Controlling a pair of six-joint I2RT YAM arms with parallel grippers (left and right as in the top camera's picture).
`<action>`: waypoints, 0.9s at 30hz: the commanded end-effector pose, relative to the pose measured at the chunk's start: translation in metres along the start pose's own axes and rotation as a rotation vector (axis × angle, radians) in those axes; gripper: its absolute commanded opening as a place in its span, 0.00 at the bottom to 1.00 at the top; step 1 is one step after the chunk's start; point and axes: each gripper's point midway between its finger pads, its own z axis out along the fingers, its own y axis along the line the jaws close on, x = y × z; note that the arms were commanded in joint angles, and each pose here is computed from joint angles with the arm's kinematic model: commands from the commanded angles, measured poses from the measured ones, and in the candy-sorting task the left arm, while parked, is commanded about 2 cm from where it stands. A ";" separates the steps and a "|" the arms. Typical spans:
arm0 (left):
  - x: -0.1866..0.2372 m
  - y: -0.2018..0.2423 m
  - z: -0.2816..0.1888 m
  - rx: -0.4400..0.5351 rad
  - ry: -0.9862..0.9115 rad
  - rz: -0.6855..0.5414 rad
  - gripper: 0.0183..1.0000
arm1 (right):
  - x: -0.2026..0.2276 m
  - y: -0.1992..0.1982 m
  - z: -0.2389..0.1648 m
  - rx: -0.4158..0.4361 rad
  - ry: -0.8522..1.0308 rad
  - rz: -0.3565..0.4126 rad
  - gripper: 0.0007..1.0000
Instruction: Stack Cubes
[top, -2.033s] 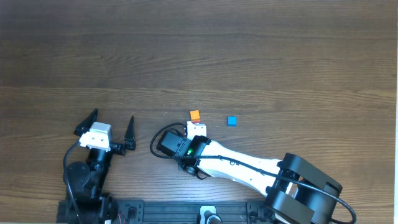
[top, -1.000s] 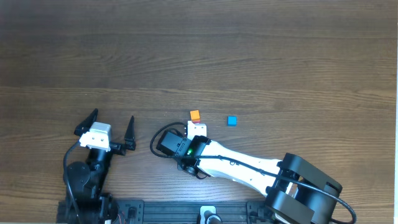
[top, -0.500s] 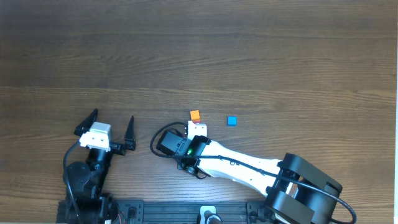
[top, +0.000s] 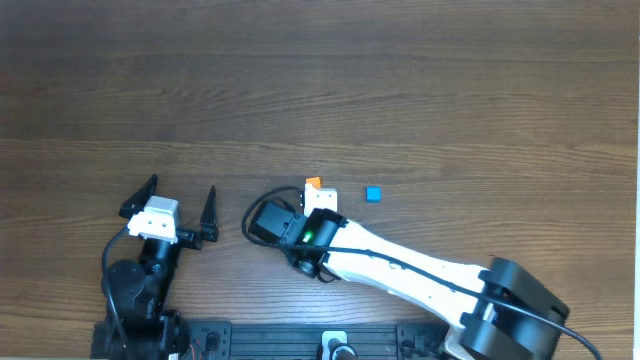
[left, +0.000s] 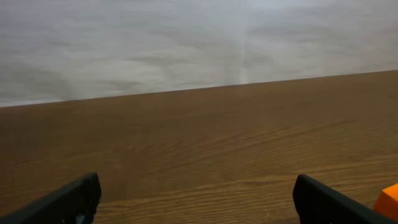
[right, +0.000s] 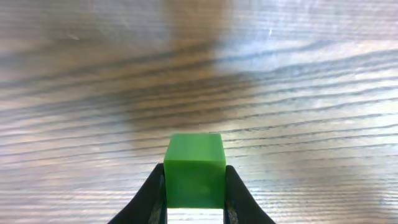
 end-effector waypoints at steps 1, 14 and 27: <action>0.002 0.000 0.000 -0.002 0.001 0.014 1.00 | -0.032 0.004 -0.036 -0.041 -0.085 0.003 0.09; 0.002 0.000 0.000 -0.002 0.000 0.014 1.00 | -0.098 -0.002 -0.065 -0.014 -0.065 -0.047 0.05; 0.002 0.000 0.000 -0.002 0.001 0.014 1.00 | -0.107 0.009 -0.024 0.027 0.034 -0.060 0.05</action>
